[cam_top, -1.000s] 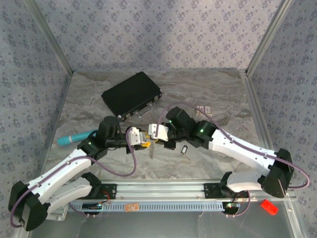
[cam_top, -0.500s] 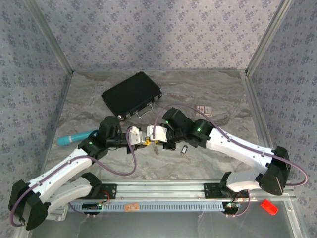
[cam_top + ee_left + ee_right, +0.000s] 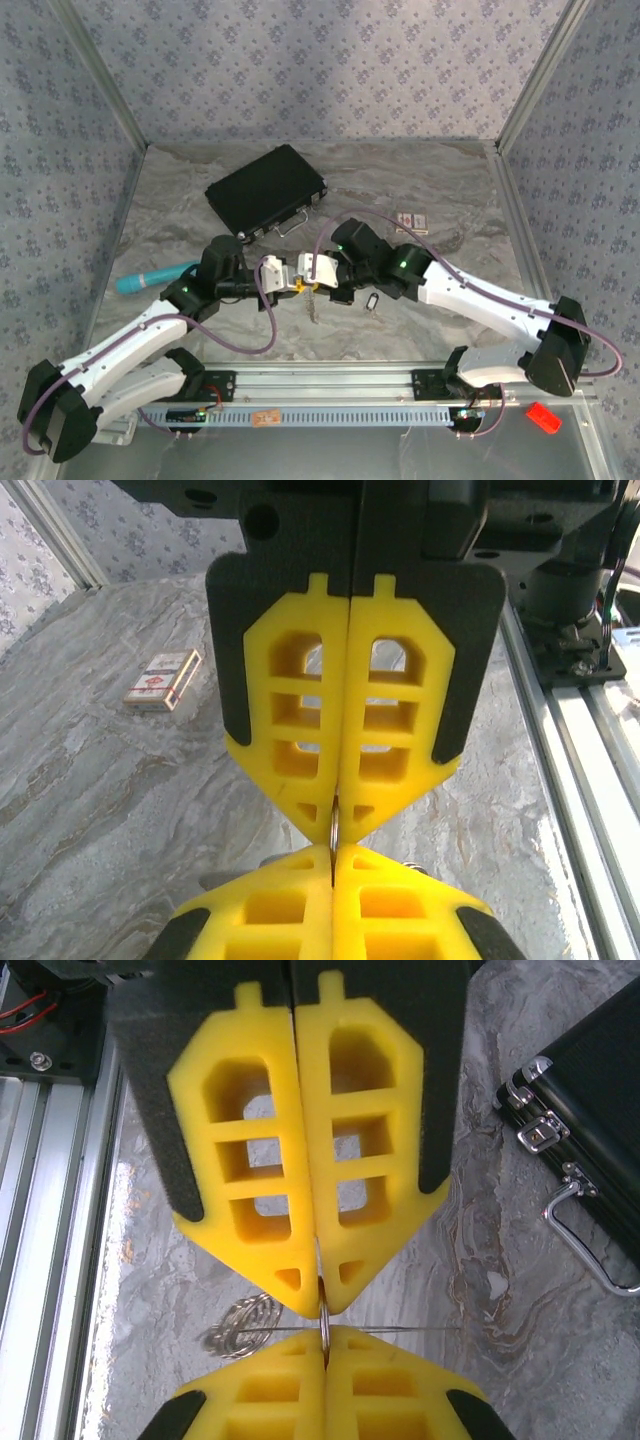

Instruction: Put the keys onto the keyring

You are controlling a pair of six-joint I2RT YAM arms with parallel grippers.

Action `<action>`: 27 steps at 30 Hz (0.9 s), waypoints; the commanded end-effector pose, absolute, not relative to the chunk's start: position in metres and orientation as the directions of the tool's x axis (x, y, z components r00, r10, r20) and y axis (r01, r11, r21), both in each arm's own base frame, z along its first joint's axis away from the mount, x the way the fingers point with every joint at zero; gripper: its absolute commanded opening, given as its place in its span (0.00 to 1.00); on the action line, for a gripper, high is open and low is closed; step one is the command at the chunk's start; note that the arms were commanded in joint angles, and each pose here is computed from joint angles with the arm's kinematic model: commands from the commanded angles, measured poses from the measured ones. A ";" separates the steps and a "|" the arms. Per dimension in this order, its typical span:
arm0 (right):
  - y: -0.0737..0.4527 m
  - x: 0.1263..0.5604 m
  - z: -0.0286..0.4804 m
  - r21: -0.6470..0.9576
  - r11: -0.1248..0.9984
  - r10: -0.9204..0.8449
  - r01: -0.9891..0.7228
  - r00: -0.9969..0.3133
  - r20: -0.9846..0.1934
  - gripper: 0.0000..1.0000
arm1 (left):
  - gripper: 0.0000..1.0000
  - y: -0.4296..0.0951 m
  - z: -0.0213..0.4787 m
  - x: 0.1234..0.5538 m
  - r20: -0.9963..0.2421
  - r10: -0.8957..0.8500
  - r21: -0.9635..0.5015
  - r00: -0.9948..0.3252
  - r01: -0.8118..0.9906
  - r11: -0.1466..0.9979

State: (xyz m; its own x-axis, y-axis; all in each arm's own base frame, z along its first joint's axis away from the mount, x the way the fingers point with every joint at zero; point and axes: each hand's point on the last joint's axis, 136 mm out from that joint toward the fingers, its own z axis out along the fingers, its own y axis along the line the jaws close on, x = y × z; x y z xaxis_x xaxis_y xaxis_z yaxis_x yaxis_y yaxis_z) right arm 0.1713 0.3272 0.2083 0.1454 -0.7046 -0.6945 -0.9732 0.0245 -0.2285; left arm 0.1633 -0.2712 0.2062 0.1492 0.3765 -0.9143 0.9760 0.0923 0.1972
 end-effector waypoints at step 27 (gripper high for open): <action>0.305 0.182 0.212 -0.048 0.147 -0.273 -0.988 0.006 -0.962 0.32 | 0.00 -0.285 0.225 0.170 -0.998 0.000 0.056 0.057 0.980 0.190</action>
